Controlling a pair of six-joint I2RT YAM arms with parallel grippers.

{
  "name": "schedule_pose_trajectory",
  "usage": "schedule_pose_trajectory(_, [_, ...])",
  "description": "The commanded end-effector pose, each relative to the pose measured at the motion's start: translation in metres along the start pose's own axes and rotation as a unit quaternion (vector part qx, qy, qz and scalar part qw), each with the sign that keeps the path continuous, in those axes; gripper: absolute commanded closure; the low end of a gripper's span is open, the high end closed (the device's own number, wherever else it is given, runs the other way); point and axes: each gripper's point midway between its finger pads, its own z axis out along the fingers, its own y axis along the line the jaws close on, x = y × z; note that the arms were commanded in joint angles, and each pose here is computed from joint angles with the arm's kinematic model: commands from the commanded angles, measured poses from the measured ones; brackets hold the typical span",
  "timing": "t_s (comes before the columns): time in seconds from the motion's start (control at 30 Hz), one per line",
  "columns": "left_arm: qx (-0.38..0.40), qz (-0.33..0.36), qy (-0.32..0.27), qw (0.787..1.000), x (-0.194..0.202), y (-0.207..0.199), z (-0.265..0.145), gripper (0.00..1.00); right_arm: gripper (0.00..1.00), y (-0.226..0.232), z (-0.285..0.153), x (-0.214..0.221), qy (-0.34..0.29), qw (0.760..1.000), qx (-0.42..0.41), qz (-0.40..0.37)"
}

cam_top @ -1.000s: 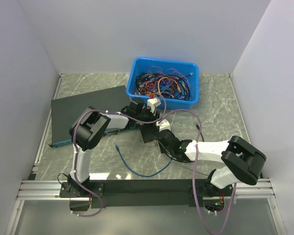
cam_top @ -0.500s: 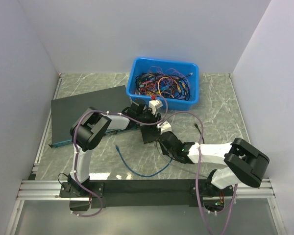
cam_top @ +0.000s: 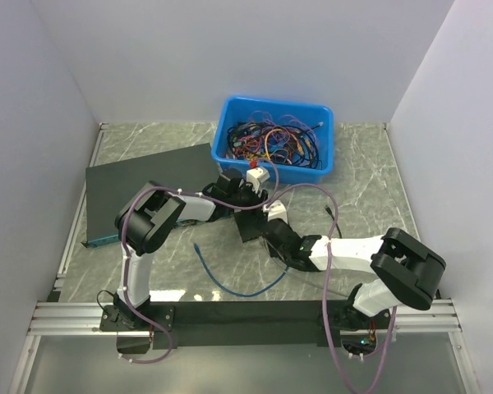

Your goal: Insert the plug into the switch port

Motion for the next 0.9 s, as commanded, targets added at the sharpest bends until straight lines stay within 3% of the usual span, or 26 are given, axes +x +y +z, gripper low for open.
schedule_pose_trajectory(0.0, [0.103, -0.117, 0.2, 0.967, 0.117, -0.084, -0.017, 0.36, 1.0, 0.006, -0.003, -0.101, -0.162, 0.984, 0.009, 0.075])
schedule_pose_trajectory(0.53, [0.145, -0.13, 0.219, 0.956, 0.14, -0.116, -0.032, 0.36, 1.0, 0.0, -0.002, -0.169, -0.25, 0.963, 0.029, 0.098])
schedule_pose_trajectory(0.87, [0.2, -0.109, 0.234, 0.945, 0.16, -0.157, -0.039, 0.35, 1.0, 0.008, 0.001, -0.208, -0.28, 0.955, -0.011, 0.1])
